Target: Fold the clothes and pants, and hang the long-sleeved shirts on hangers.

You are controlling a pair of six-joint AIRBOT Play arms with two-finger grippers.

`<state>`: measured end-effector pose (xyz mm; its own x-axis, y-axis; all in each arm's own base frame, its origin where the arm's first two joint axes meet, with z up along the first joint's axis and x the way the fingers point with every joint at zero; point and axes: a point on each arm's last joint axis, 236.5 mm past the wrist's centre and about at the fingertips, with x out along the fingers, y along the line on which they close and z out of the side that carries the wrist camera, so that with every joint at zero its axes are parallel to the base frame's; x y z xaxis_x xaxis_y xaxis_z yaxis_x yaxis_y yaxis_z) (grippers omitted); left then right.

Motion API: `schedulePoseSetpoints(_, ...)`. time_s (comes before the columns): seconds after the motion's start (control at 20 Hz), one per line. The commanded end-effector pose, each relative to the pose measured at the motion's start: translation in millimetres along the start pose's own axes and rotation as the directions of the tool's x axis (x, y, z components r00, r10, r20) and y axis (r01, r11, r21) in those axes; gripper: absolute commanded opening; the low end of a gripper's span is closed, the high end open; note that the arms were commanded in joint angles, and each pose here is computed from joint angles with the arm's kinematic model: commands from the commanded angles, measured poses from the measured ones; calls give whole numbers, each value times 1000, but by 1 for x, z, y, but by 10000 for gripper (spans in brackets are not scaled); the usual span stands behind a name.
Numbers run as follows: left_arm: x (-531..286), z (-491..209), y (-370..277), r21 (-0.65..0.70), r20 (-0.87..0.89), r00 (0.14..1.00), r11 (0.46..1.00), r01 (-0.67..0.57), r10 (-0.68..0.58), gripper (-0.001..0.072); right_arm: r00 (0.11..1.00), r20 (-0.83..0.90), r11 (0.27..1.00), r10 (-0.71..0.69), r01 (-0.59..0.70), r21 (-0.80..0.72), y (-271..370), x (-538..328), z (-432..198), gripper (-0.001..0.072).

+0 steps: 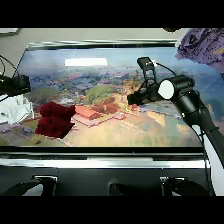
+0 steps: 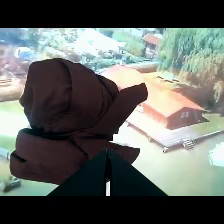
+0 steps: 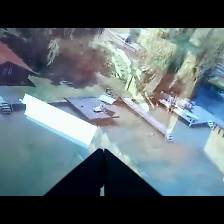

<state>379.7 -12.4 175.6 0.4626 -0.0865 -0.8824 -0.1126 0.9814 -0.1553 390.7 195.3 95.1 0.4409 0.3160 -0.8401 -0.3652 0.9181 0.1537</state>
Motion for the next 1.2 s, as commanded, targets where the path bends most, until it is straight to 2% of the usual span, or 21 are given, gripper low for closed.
schedulePoseSetpoints(0.0,0,0,0,0,-1,1000,1000,0,0,20,1000,0,1000,0,0,0,0,0,0,28)
schedulePoseSetpoints(1.15,0,11,-1,7,47,999,1000,6,-6,20,1000,0,1000,0,0,0,0,0,0,28)
